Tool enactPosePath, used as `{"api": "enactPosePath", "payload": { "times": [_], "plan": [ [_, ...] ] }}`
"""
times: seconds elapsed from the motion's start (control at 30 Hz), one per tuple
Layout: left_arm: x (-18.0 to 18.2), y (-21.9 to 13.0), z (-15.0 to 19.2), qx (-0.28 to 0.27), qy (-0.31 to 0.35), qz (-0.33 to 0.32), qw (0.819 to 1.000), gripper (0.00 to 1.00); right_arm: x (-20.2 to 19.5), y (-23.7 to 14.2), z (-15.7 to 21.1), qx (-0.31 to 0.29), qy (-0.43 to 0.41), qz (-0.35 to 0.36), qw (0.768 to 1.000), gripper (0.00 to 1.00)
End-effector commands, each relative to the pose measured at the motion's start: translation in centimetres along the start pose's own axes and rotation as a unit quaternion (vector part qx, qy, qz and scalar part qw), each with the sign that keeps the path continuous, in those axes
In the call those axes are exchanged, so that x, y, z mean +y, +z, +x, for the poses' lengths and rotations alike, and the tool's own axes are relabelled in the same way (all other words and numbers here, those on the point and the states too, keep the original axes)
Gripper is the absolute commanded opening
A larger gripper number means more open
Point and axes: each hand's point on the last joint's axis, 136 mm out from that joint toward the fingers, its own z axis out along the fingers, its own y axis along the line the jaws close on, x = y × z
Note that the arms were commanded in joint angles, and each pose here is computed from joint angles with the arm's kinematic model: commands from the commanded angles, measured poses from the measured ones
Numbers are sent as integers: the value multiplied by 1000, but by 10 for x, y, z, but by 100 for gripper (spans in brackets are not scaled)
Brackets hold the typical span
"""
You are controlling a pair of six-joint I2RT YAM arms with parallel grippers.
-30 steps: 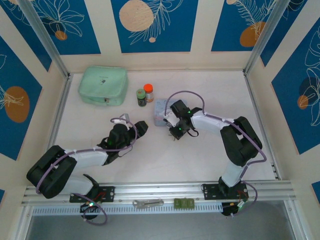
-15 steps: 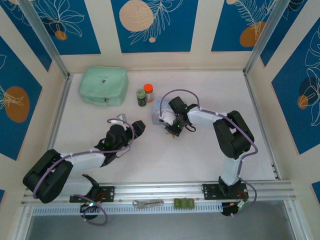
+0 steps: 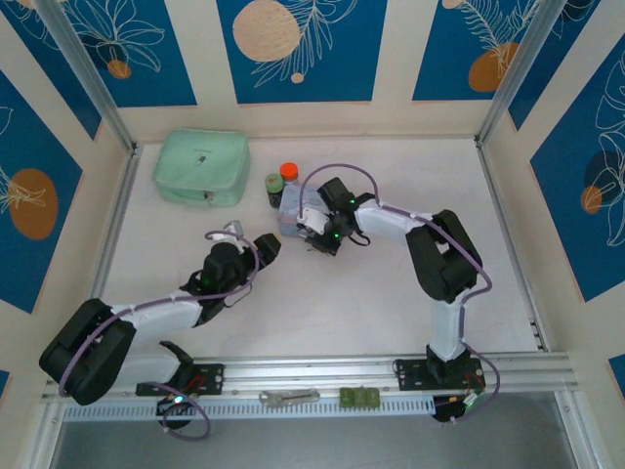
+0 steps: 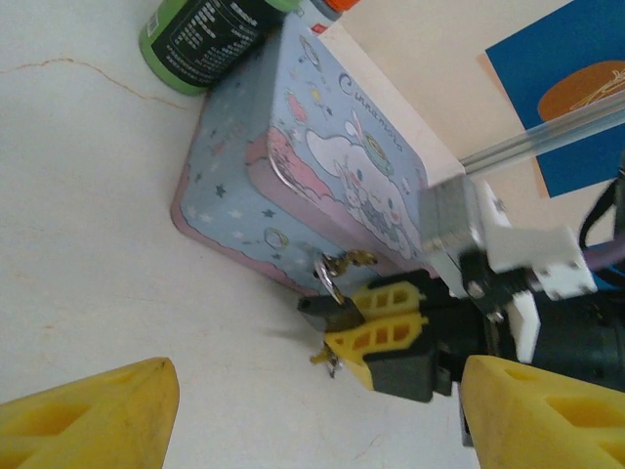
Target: Unlock a padlock with a key
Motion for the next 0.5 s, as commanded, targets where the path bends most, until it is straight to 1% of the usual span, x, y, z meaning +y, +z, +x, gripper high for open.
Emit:
{"api": "enactPosePath", "payload": {
  "times": [0.0,0.17,0.23,0.37,0.47],
  "plan": [
    [4,-3,-8,-14,9,-8,1000,75,10,7,-1,22,26,-51,998,0],
    [4,-3,-7,-11,10,-7,1000,75,18,16,-1,45,52,-102,992,0],
    [4,-2,-7,-11,10,-8,1000,71,23,16,-3,41,52,-115,991,0],
    [0,6,-7,-14,10,2,1000,59,30,10,-9,21,45,-125,991,0],
    [-6,20,-8,-17,8,17,1000,56,39,1,-11,6,47,-136,990,0]
  ]
}}
